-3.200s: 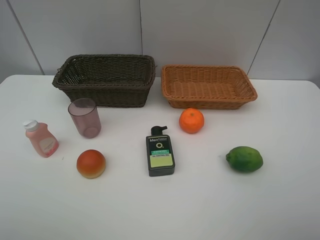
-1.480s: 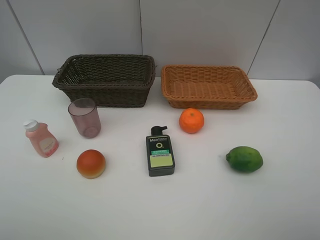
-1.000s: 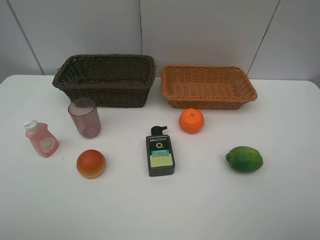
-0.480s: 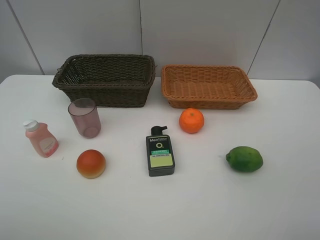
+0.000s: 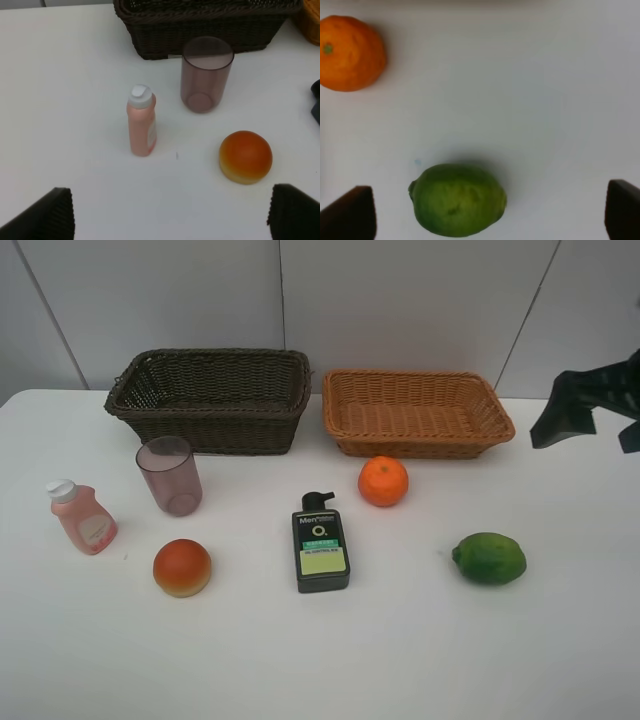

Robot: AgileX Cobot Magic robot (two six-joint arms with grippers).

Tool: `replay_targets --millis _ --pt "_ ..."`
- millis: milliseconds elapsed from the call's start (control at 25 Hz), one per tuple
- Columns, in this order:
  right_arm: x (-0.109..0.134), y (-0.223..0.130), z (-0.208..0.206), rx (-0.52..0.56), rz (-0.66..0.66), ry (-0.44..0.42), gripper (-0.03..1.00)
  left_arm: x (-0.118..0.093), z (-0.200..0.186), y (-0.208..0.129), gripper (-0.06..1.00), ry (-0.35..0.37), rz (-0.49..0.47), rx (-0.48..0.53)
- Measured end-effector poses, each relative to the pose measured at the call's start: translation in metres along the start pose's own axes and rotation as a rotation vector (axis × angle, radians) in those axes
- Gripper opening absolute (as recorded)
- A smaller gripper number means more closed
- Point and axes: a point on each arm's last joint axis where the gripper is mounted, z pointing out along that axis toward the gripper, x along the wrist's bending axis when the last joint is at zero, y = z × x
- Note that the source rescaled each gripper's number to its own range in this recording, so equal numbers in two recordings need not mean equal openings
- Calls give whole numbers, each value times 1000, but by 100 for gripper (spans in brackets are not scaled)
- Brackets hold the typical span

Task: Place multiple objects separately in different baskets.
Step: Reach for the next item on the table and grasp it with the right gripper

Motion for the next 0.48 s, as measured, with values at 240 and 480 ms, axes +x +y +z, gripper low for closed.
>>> replay_targets --millis 240,480 --pt "19 8 43 142 -66 -8 97 0 0 0 100 0 0 0" --pt "43 -2 60 265 -468 56 97 0 0 0 100 0 0 0"
